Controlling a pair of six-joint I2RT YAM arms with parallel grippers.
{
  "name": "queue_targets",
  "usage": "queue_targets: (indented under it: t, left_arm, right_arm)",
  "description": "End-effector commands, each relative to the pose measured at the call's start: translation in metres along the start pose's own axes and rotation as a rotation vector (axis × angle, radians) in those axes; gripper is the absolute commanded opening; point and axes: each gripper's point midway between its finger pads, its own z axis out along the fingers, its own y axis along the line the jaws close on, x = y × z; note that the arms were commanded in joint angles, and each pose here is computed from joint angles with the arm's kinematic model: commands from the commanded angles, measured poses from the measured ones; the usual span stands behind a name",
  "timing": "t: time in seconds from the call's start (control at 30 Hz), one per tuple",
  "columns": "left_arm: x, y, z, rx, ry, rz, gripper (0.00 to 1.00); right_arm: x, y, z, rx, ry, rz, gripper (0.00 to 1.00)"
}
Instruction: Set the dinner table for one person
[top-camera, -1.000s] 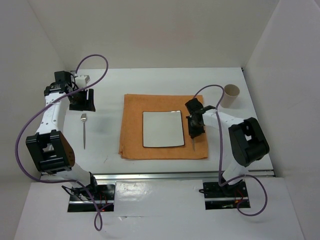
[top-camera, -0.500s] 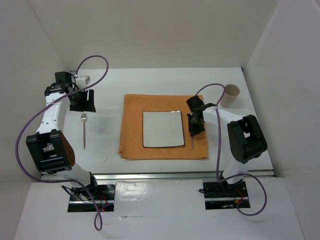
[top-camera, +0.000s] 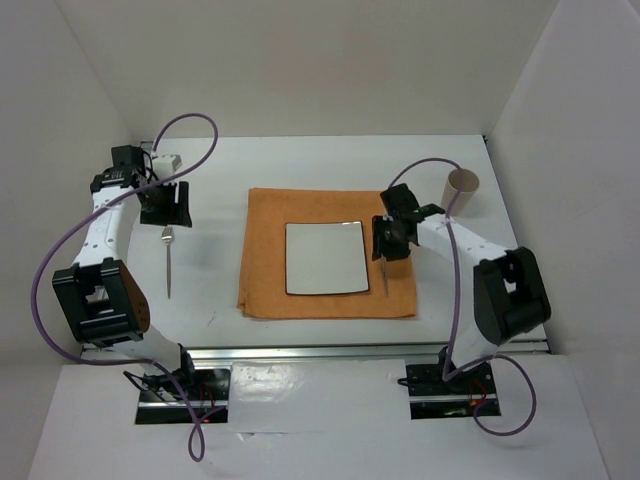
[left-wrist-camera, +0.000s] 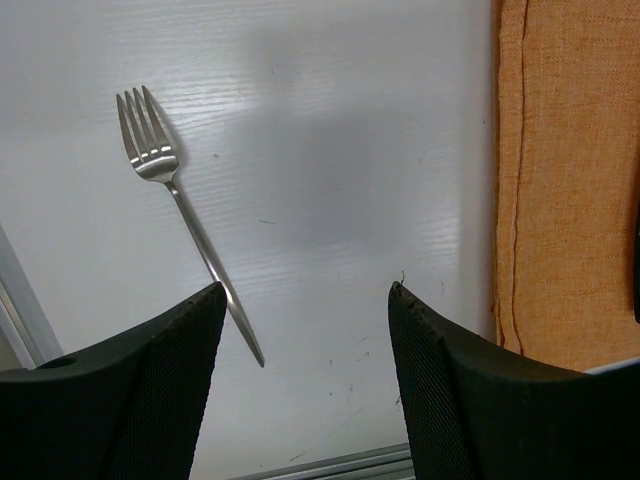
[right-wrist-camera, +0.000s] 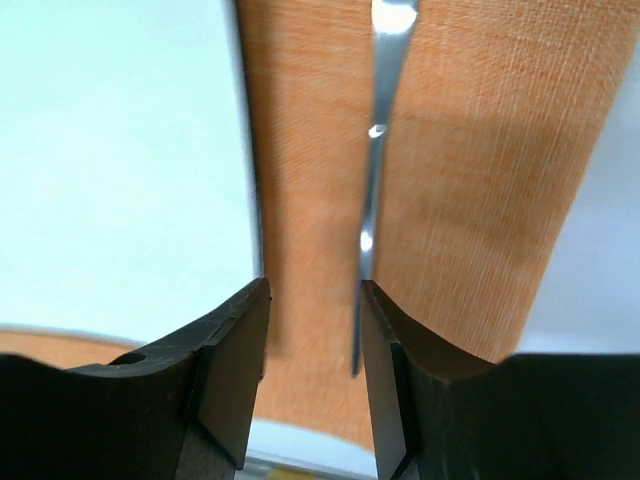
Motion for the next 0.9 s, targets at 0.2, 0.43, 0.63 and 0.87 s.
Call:
queue_targets:
  t: [0.2, 0.43, 0.63, 0.87]
  left_arm:
    - [0.009, 0.000, 0.005, 0.017, 0.021, 0.001, 0.72]
    - [0.011, -0.002, -0.005, 0.003, 0.008, 0.006, 0.72]
    - [0.025, -0.005, -0.010, -0.003, 0.022, 0.012, 0.72]
    - [0.034, -0.004, -0.012, -0.022, 0.031, 0.011, 0.72]
  right_arm:
    - [0.020, 0.046, -0.039, -0.344, -0.076, 0.023, 0.47]
    - [0.040, 0.049, -0.028, -0.403, -0.050, 0.055, 0.39]
    - [0.053, 0.050, -0.018, -0.428, -0.023, 0.086, 0.38]
    - [0.056, 0.052, -0.010, -0.443, -0.017, 0.093, 0.38]
